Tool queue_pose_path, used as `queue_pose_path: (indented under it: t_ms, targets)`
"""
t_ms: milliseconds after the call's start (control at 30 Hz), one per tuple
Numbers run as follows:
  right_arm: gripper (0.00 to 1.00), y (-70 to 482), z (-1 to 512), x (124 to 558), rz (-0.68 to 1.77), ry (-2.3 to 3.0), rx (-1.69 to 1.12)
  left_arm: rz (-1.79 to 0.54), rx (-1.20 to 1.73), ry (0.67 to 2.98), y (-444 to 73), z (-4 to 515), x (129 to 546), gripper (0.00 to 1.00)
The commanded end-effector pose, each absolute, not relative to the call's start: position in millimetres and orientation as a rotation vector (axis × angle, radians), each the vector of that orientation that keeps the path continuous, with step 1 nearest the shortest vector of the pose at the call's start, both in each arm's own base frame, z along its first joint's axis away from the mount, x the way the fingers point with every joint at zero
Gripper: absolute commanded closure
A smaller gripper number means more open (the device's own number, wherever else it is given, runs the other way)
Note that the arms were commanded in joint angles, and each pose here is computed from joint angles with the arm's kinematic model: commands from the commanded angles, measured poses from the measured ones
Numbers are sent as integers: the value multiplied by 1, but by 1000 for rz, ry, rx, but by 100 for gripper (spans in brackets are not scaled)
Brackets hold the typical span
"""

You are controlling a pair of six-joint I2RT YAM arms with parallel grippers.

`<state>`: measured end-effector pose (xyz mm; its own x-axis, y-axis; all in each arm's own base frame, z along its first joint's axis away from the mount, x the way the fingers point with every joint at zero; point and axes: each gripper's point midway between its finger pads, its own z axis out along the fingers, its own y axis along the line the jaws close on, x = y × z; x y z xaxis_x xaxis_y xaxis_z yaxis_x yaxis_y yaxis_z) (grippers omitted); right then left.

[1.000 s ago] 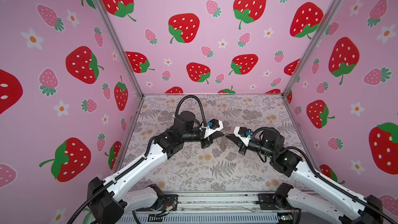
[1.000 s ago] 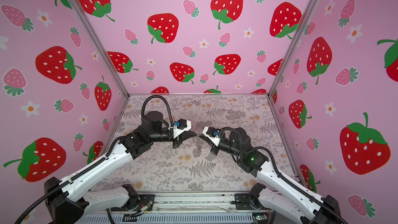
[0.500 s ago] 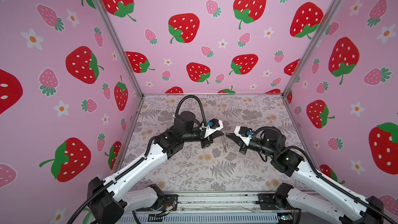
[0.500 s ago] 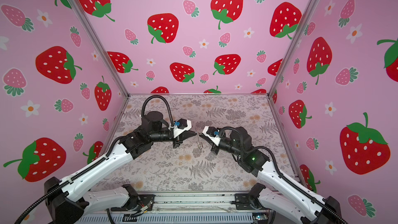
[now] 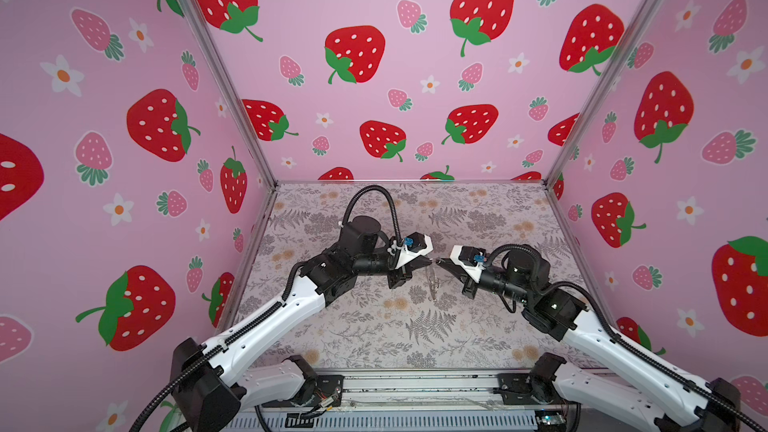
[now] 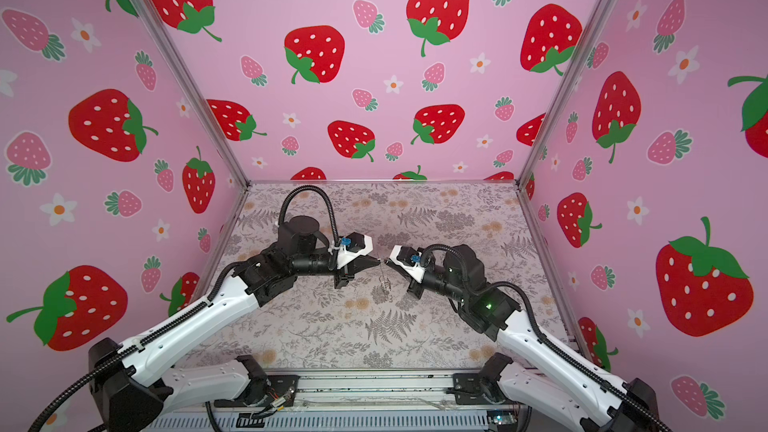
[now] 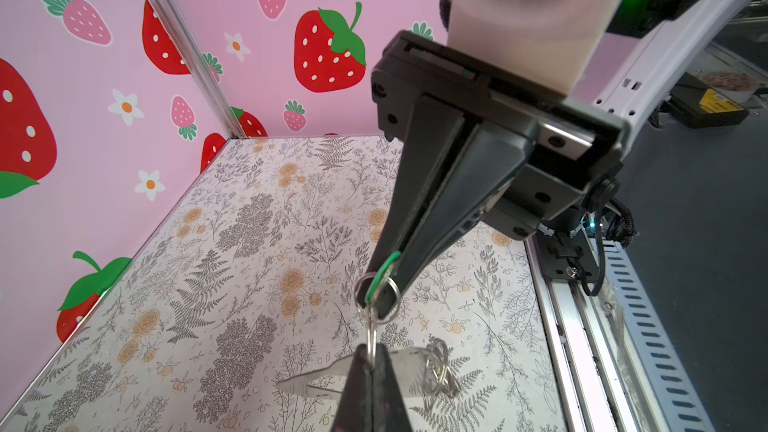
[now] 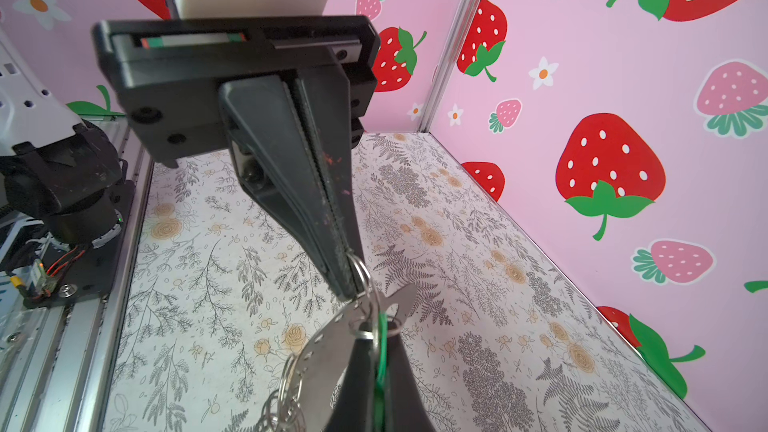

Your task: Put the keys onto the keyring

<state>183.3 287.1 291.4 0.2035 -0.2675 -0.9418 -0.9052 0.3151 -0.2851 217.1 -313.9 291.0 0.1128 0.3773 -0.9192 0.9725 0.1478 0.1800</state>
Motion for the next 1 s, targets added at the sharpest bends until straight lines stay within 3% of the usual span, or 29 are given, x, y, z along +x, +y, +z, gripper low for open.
queue_pose_path:
  t_ms: [0, 633, 967]
  targets:
    - [100, 286, 318, 189, 575, 1257, -1200, -791, 1457, 1421, -317, 291, 207, 100]
    - [100, 275, 291, 195, 295, 1293, -1491, -847, 1424, 1414, -316, 291, 207, 100]
    - [100, 280, 293, 193, 276, 1295, -1548, -866, 1402, 1412, -315, 288, 207, 100]
